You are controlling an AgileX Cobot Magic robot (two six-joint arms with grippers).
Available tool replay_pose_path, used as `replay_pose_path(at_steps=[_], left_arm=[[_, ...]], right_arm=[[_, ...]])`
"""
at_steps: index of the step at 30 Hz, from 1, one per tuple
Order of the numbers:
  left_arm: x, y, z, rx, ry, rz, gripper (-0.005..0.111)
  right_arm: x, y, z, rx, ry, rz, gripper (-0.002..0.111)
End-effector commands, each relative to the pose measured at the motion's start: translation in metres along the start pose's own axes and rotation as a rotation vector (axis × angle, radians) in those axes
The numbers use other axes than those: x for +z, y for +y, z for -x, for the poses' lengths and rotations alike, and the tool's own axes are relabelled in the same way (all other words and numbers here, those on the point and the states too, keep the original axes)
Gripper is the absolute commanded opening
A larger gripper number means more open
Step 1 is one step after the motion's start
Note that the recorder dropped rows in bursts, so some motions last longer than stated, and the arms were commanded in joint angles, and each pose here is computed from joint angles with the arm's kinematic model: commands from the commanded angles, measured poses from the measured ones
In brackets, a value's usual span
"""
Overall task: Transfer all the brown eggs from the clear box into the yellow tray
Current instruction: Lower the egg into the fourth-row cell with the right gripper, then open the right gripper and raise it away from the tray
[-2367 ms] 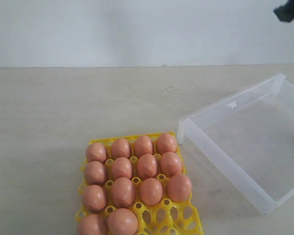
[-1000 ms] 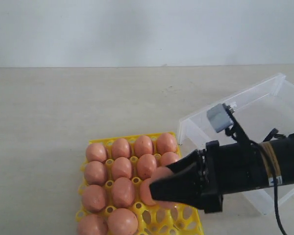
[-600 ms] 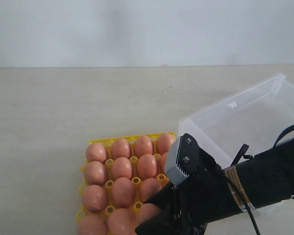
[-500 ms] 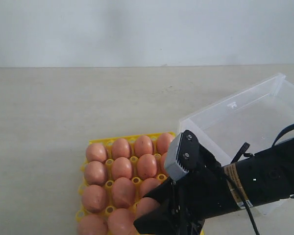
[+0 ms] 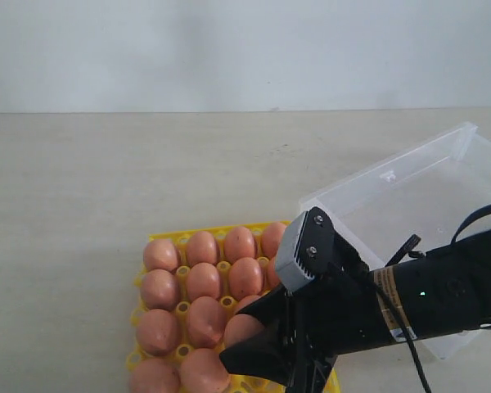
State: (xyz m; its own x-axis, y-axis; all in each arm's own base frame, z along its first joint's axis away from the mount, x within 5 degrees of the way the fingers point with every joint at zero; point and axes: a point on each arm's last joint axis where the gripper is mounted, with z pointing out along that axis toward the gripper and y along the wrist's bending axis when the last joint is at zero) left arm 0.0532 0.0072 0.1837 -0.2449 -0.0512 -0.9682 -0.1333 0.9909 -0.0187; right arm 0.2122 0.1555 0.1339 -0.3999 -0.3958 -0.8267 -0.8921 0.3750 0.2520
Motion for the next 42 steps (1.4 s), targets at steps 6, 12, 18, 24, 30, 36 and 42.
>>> replay_pose_path(at_steps=[6,12,18,24,30,36,42], left_arm=[[0.000,0.000,-0.001,0.005,-0.002,-0.003,0.004],[0.000,0.000,-0.001,0.005,-0.002,-0.003,0.004],[0.000,0.000,-0.001,0.005,-0.002,-0.003,0.004],[0.000,0.000,-0.001,0.005,-0.002,-0.003,0.004],[0.000,0.000,-0.001,0.005,-0.002,-0.003,0.004],[0.000,0.000,-0.001,0.005,-0.002,-0.003,0.004],[0.000,0.000,-0.001,0.005,-0.002,-0.003,0.004]], right_arm=[[0.000,0.003,0.000,-0.033,0.008,0.028,0.000],[0.000,0.003,0.000,-0.018,0.009,0.027,0.024],[0.000,0.002,0.000,-0.010,0.005,0.019,0.041],[0.000,0.001,0.001,-0.002,-0.001,0.011,0.060],[0.000,0.003,0.002,-0.002,-0.015,0.025,0.059],[-0.023,0.005,0.044,0.092,-0.281,-0.073,0.046],[-0.071,-0.017,0.106,0.036,-0.286,-0.539,0.001]])
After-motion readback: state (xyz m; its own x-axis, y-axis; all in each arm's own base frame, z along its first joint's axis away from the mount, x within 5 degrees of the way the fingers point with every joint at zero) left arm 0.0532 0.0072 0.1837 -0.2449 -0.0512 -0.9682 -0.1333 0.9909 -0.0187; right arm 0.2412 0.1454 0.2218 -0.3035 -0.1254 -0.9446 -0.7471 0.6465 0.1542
